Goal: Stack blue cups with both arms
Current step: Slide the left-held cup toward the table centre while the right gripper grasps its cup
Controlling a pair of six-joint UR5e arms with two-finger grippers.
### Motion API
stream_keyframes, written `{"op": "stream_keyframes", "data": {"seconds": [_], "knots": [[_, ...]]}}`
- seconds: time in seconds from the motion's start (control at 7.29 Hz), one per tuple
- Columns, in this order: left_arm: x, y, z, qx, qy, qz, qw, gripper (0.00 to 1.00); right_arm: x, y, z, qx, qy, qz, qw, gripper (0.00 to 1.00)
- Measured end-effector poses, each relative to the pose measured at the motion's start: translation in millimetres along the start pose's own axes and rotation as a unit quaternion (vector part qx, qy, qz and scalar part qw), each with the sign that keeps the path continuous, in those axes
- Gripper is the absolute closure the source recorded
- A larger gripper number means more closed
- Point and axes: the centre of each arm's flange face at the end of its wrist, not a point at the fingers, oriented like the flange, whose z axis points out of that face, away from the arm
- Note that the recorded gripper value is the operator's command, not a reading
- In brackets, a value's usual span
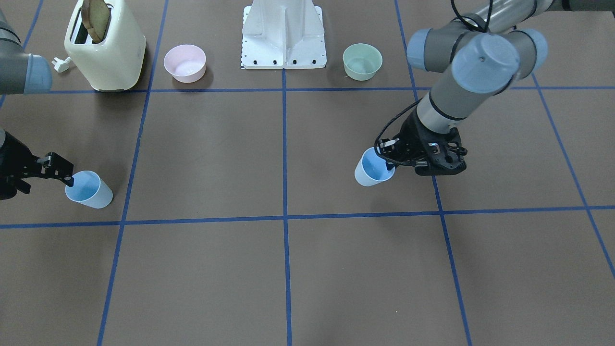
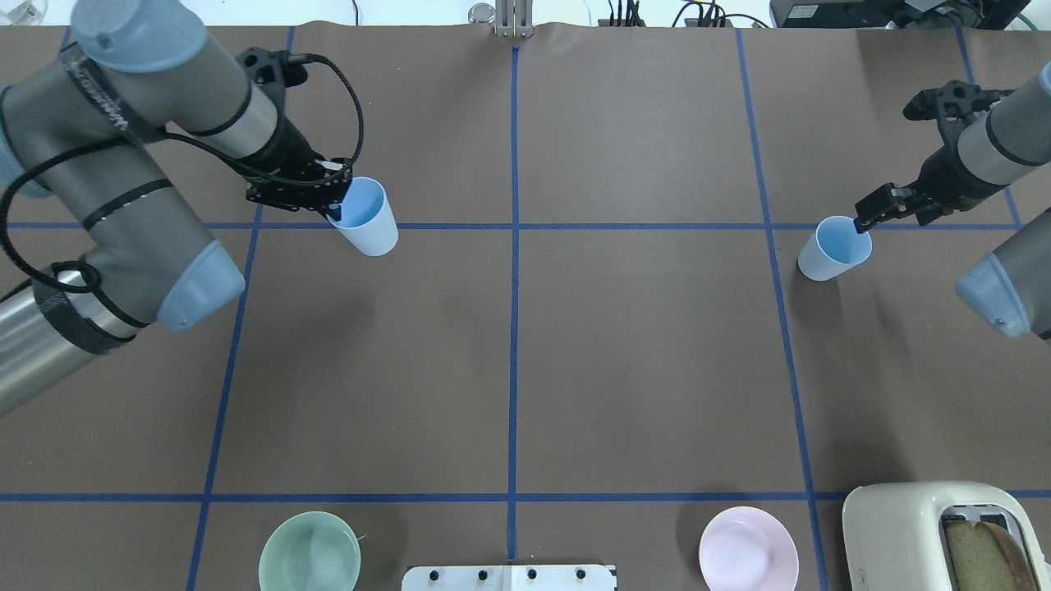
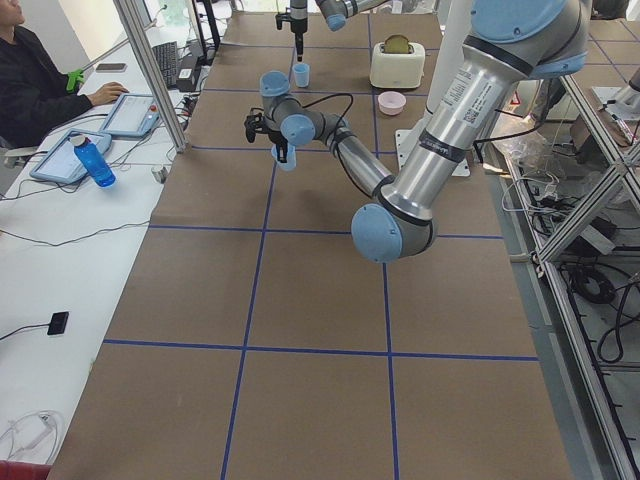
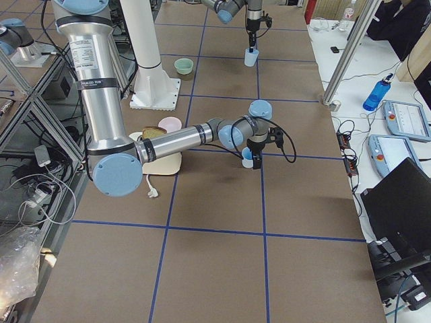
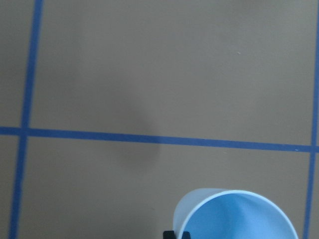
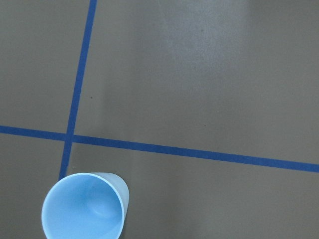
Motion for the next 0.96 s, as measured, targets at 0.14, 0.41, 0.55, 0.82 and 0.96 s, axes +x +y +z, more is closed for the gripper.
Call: {"op": "stream_keyframes", "data": {"seconds": [0.14, 0.41, 0.55, 0.82, 0.96], "knots": [[29, 16, 5, 0.0, 0.003, -0.012, 0.9999, 1.0, -1, -2, 5, -0.003, 0.001, 0.001, 1.0, 0.0], [66, 33, 5, -0.001, 0.006, -0.025, 0.9997, 1.0, 1, -3, 12, -0.005, 0.005, 0.001, 1.0, 0.0], [78, 38, 2, -0.003, 0.006, -0.028, 0.9996, 1.0, 4, -2, 17, -0.005, 0.005, 0.001, 1.0, 0.0], [89, 42, -2, -0.003, 0.007, -0.033, 0.9994, 1.0, 8, 2, 23, -0.006, 0.005, 0.005, 1.0, 0.0], [92, 43, -3, -0.002, 0.008, -0.034, 0.9994, 1.0, 7, 3, 24, -0.006, 0.004, 0.007, 1.0, 0.04]]}}
